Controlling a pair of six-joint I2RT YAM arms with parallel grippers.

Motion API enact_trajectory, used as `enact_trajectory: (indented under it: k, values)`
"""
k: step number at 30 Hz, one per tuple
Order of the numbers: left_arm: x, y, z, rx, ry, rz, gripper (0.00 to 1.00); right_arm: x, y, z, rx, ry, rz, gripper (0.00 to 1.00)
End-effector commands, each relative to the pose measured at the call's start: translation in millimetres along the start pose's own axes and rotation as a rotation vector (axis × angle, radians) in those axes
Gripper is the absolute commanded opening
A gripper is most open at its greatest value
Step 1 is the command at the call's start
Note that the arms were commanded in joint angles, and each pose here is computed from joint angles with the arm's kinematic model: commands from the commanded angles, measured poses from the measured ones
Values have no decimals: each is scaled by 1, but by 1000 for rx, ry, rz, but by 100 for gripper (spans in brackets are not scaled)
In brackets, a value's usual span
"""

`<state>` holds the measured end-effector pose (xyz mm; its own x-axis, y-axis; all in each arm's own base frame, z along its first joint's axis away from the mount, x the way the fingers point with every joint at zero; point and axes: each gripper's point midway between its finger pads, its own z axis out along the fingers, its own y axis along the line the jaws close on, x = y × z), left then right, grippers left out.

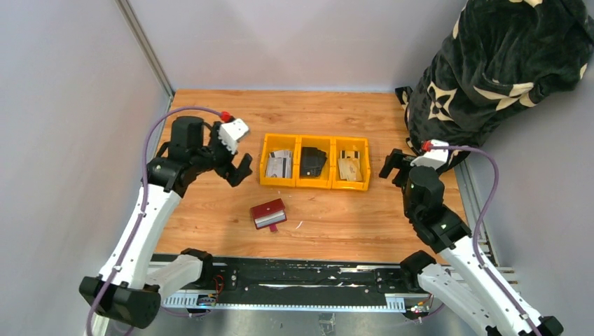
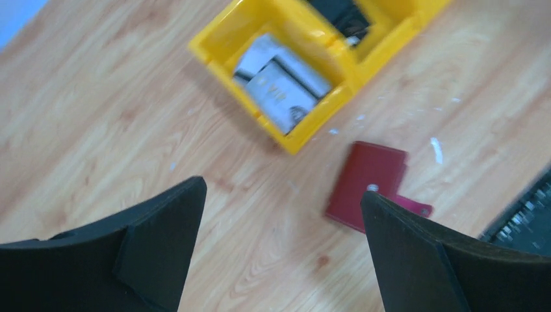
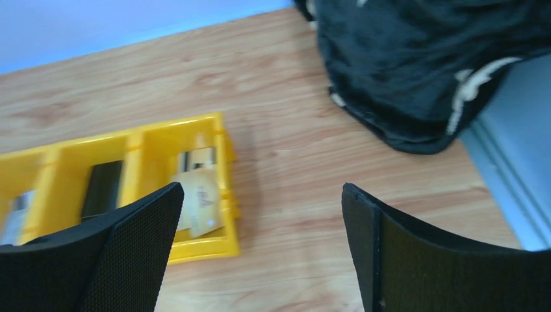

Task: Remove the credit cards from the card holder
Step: Reset both arms

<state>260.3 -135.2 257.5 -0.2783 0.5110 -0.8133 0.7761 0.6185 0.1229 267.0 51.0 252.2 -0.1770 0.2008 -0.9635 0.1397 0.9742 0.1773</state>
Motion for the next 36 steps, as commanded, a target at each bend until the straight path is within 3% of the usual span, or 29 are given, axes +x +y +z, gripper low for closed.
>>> enact_trajectory:
  k: [1,5,10,17,21,28,32,36]
  values:
    - [53,43,29,-136,-48,-222,100,5,-53,19,233,-130,-215,95]
    - [88,89,50,-353,-150,-321,100,27,-83,37,376,-94,-238,95]
    - [141,107,69,-463,-220,-427,100,47,-111,50,479,-104,-217,95]
    - [157,123,62,-626,-304,-364,100,87,-142,63,542,-53,-207,95]
    - [145,130,43,-742,-484,-300,100,98,-142,75,513,-57,-214,96]
    - [159,128,54,-741,-502,-298,100,120,-131,98,389,-43,-238,95]
    - [167,137,58,-768,-455,-359,100,134,-100,115,181,-7,-350,96]
    - [168,143,65,-789,-400,-366,100,132,-105,121,218,-52,-363,96]
